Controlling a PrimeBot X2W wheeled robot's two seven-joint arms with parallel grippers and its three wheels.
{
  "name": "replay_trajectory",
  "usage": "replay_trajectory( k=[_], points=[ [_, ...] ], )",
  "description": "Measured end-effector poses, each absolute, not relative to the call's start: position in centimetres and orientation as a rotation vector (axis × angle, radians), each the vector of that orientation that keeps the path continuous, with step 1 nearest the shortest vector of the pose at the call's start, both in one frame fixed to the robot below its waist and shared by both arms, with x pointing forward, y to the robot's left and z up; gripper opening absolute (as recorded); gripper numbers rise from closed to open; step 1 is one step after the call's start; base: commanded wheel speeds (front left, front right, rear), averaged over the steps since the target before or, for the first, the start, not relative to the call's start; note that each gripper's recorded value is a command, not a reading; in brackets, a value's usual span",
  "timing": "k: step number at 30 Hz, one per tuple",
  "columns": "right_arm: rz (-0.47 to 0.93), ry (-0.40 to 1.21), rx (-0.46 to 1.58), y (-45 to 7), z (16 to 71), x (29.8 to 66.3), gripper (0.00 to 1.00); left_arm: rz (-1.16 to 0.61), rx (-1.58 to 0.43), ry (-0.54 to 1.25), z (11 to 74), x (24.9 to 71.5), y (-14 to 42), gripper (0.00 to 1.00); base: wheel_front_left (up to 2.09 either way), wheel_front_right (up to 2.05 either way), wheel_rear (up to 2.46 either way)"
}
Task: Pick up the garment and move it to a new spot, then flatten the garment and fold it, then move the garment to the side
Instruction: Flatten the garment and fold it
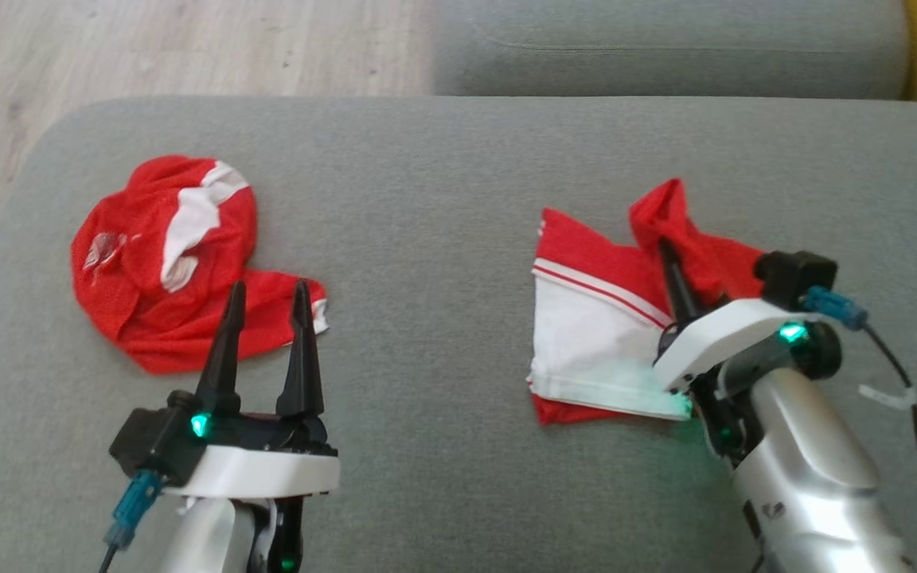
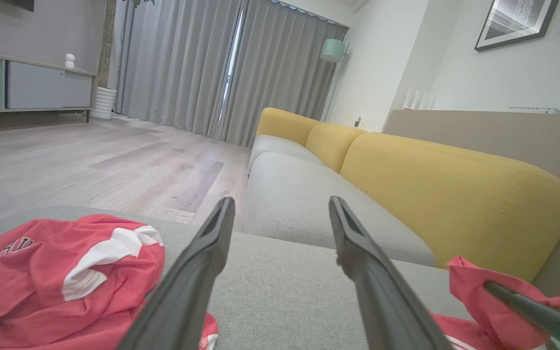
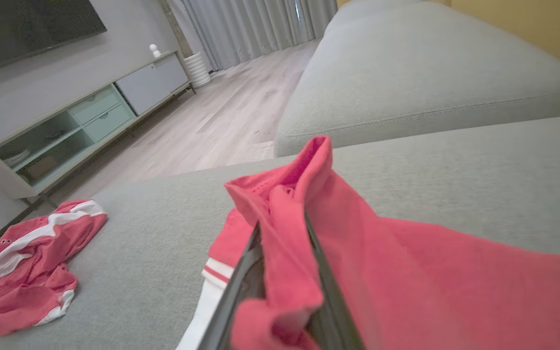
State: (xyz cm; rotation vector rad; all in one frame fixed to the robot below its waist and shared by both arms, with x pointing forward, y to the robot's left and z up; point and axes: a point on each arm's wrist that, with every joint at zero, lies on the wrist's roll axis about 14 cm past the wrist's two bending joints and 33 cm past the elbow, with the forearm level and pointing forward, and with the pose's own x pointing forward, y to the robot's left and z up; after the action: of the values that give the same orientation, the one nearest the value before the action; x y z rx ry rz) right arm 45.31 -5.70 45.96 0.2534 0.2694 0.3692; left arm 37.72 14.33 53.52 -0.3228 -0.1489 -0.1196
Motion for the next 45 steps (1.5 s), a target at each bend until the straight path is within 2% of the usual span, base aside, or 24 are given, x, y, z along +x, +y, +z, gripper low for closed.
replay_trajectory(
  k=[13, 14, 15, 26, 30, 36, 42, 45],
  points=[
    [0.485, 0.404, 0.242, -1.1, 41.0, 43.6, 0.00, -0.049, -0.313, -0.114, 52.1, 37.1, 16.4, 1.00, 0.00, 0.00, 0.00],
    [0.507, 0.405, 0.238, -0.5, 41.1, 43.5, 0.30, -0.047, -0.312, -0.113, 52.1, 37.1, 16.5, 1.00, 0.00, 0.00, 0.00],
    [0.526, 0.406, 0.239, 0.0, 41.2, 43.4, 1.00, -0.045, -0.312, -0.111, 52.0, 37.1, 16.5, 1.00, 0.00, 0.00, 0.00],
    [0.721, 0.452, 0.202, 4.6, 41.5, 39.8, 1.00, -0.055, -0.313, -0.111, 52.1, 37.3, 16.1, 1.00, 0.00, 0.00, 0.00],
    [0.732, 0.431, 0.220, 4.9, 42.5, 39.4, 1.00, -0.076, -0.316, -0.116, 52.3, 37.5, 15.4, 1.00, 0.00, 0.00, 0.00],
    [0.613, 0.240, 0.240, 1.3, 45.8, 42.3, 1.00, -0.124, -0.326, -0.137, 53.1, 38.4, 14.0, 1.00, 0.00, 0.00, 0.00],
    [0.388, 0.024, 0.135, -7.1, 50.3, 46.0, 1.00, -0.184, -0.338, -0.162, 54.1, 39.3, 12.1, 1.00, 0.00, 0.00, 0.00],
    [0.267, -0.088, 0.102, -11.5, 52.9, 46.1, 1.00, -0.217, -0.344, -0.166, 54.3, 39.6, 11.2, 1.00, 0.00, 0.00, 0.00]
  ],
)
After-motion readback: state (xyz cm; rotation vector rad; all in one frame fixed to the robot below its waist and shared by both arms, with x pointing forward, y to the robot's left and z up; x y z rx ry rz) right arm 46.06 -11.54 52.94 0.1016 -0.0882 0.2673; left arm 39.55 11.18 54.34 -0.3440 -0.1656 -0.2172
